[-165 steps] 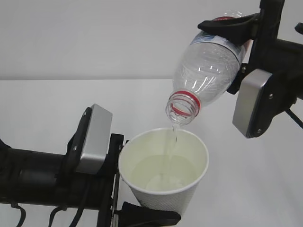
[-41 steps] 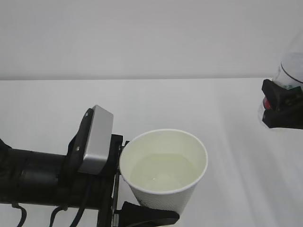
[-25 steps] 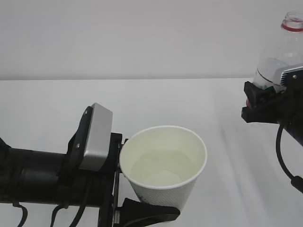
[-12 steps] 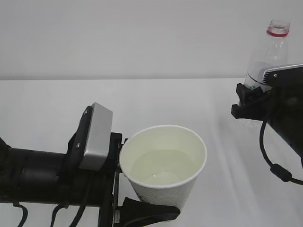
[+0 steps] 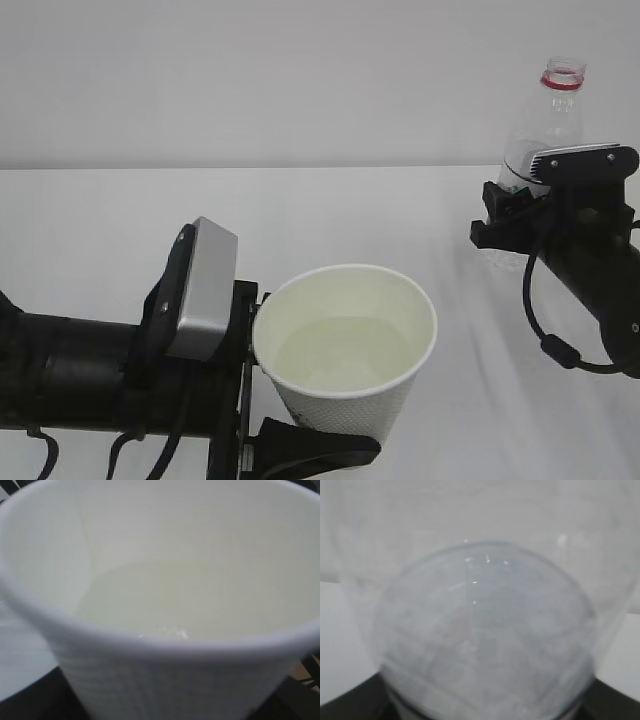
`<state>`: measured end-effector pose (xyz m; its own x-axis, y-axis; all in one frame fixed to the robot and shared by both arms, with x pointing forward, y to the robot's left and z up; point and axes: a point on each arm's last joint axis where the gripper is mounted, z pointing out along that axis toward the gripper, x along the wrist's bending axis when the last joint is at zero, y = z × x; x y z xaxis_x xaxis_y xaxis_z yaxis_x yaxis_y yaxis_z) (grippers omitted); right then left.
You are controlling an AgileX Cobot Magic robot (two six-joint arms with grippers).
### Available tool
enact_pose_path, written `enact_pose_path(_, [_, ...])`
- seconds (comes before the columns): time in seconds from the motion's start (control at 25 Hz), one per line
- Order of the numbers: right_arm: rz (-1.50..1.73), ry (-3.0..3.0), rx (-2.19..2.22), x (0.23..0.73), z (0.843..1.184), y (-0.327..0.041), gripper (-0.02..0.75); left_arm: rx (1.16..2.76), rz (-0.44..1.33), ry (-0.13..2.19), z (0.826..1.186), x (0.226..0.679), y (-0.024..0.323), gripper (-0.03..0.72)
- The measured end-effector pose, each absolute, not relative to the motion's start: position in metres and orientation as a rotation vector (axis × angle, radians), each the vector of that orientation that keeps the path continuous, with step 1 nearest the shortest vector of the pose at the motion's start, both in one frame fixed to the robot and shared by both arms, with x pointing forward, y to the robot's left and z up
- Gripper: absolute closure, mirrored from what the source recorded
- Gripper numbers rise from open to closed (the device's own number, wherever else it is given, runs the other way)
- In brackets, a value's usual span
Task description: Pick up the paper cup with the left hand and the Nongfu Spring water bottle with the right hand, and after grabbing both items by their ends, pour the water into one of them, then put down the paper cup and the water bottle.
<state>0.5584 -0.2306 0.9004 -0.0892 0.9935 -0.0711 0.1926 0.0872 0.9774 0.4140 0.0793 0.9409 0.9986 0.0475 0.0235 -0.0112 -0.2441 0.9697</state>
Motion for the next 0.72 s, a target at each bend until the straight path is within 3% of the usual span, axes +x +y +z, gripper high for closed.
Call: enact_pose_path(0.72, [1.096,1.46,1.258,0.583,0.869,-0.224,0.295,1.817,0.056,0.027,0.941,0.414,0.079,0.151])
